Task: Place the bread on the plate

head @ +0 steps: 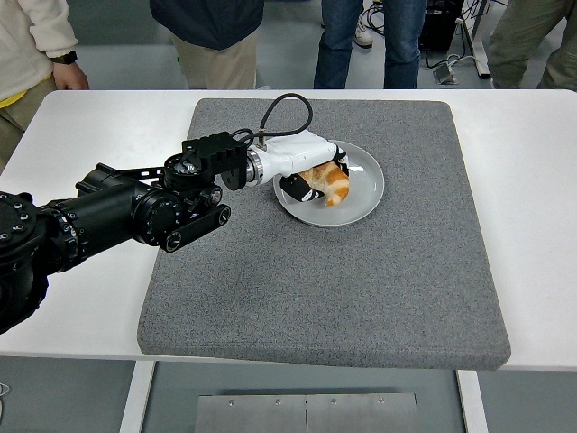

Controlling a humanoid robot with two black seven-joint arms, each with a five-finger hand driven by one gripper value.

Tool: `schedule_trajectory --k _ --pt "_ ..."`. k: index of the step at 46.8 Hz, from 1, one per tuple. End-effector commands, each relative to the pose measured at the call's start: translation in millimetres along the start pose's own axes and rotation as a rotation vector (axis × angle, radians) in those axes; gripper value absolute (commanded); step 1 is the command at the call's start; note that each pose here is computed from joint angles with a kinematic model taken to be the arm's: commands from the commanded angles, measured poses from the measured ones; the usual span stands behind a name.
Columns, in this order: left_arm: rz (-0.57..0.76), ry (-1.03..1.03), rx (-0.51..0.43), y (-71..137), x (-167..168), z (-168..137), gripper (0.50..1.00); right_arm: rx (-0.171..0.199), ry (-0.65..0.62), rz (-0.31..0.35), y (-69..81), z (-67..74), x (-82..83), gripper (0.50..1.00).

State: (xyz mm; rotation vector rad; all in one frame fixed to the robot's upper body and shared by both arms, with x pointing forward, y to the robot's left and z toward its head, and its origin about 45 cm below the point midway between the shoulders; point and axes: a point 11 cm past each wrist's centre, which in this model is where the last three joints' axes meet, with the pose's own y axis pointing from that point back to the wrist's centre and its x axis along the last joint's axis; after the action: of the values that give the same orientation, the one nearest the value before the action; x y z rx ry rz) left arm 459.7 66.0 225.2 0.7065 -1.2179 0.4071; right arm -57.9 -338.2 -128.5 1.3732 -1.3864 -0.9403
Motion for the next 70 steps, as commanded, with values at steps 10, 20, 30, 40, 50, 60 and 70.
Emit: schedule_trajectory --k 10,20,30,40,50,60,70 --pt "-0.013 0.01 0.012 2 -10 -3 0.5 0.0 0.0 0.0 0.0 0.0 0.0 1.0" --pt "-0.022 0.015 0.023 3 -17 -6 0.5 0.0 0.0 0.0 0.0 0.0 0.0 1.0" --pt "-0.022 0.02 0.031 4 -17 -7 0.5 0.0 0.0 0.0 0.0 0.0 0.0 1.0" --pt "-0.024 0.029 0.024 2 -13 -4 0.867 0.0 0.0 0.0 0.0 0.0 0.0 1.0" --pt "-0.018 0.02 0.017 1 -7 -2 0.968 0.0 0.0 0.0 0.0 0.0 0.0 1.0" --pt "-0.007 0.048 -0.047 -5 9 22 0.968 0.0 0.0 0.0 0.0 0.0 0.0 1.0" --pt "-0.003 0.065 -0.113 -9 21 46 0.969 0.0 0.0 0.0 0.0 0.0 0.0 1.0"
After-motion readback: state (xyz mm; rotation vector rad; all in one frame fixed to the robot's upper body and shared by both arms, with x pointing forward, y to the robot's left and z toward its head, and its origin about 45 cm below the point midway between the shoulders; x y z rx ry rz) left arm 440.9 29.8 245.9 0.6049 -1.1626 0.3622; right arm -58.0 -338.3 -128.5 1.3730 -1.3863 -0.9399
